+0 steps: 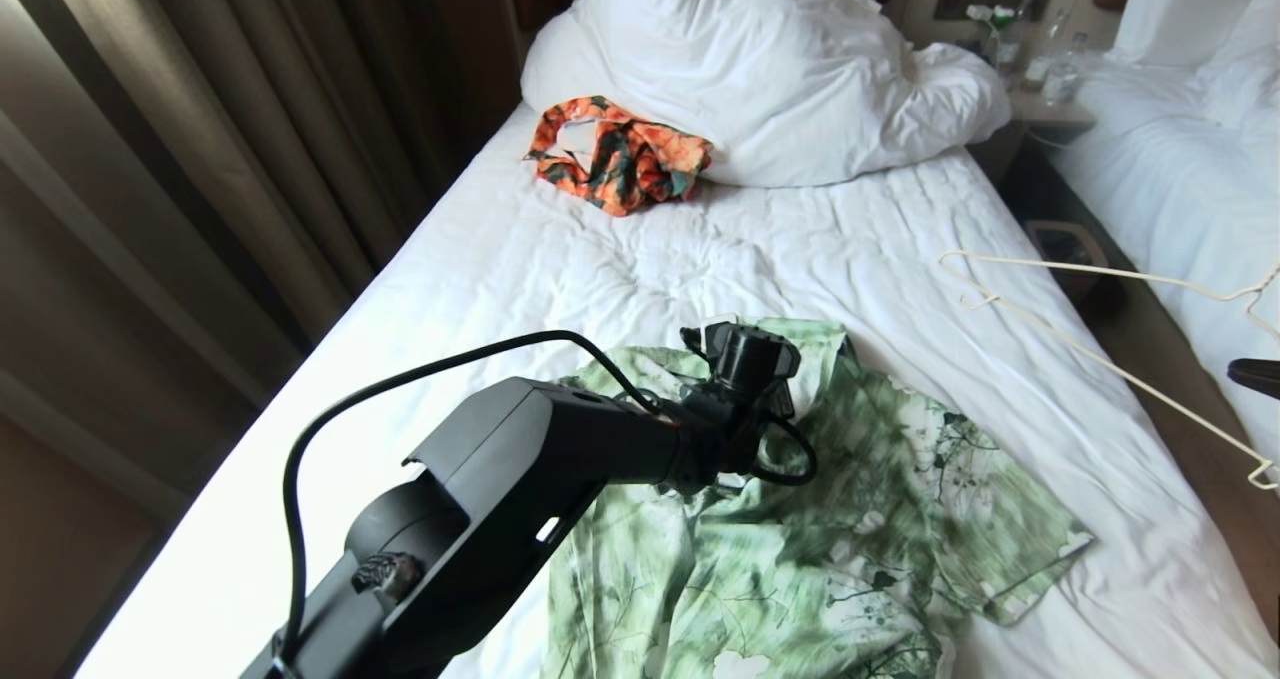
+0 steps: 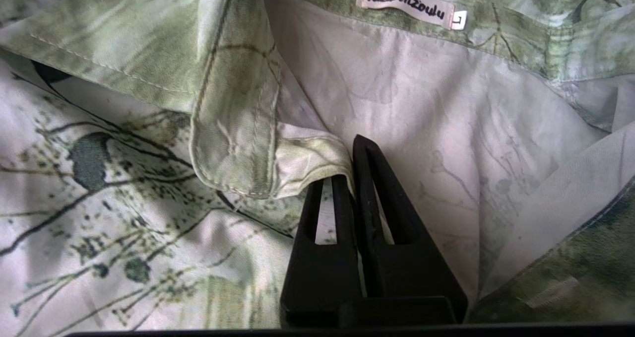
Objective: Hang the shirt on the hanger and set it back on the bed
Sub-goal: Lift the shirt and hanger
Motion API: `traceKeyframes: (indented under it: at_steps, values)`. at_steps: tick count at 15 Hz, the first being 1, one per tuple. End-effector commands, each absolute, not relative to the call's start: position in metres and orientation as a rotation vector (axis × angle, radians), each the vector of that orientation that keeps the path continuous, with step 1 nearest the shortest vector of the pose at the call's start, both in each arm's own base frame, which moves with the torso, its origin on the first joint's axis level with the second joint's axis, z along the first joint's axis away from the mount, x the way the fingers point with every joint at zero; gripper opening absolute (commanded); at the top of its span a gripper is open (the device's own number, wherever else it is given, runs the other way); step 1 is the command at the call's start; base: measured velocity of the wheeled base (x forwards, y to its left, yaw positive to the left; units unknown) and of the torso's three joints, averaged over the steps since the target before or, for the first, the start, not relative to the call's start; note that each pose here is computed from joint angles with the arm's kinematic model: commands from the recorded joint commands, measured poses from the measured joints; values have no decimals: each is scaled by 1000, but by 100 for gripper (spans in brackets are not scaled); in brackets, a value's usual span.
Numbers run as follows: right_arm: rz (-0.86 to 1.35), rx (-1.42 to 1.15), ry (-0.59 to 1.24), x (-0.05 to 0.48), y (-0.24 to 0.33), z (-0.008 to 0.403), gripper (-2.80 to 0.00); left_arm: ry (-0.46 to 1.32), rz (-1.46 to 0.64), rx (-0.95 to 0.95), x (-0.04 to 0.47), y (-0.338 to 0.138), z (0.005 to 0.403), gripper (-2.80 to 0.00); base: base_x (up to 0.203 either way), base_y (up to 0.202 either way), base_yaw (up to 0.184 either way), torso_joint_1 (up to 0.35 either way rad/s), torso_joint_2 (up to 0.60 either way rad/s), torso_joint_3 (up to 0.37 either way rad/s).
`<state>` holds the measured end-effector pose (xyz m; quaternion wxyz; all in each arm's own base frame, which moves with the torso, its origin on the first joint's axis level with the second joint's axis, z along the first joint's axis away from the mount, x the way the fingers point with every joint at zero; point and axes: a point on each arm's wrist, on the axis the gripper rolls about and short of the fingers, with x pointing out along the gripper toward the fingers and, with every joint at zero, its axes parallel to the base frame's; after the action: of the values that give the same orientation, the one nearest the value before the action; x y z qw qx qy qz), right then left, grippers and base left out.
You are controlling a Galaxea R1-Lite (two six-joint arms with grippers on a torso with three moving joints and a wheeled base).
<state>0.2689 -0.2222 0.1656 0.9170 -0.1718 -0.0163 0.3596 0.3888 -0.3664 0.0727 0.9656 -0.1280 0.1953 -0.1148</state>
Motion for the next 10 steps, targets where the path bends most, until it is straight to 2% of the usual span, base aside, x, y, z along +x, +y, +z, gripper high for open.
traceKeyframes:
  at_steps: [1,4,10]
  values:
    - [751,-354,-41,270,-220,165,-280,396,-227,-260,389,-366,72,-280,0,0,0,0,0,0]
    - [780,-350,-44,276,-211,165,-280,373,-211,-270,385,-362,90,-280,0,0,0,0,0,0]
    - [928,-339,-64,281,-153,173,-280,352,-205,-238,343,-326,165,-280,0,0,0,0,0,0]
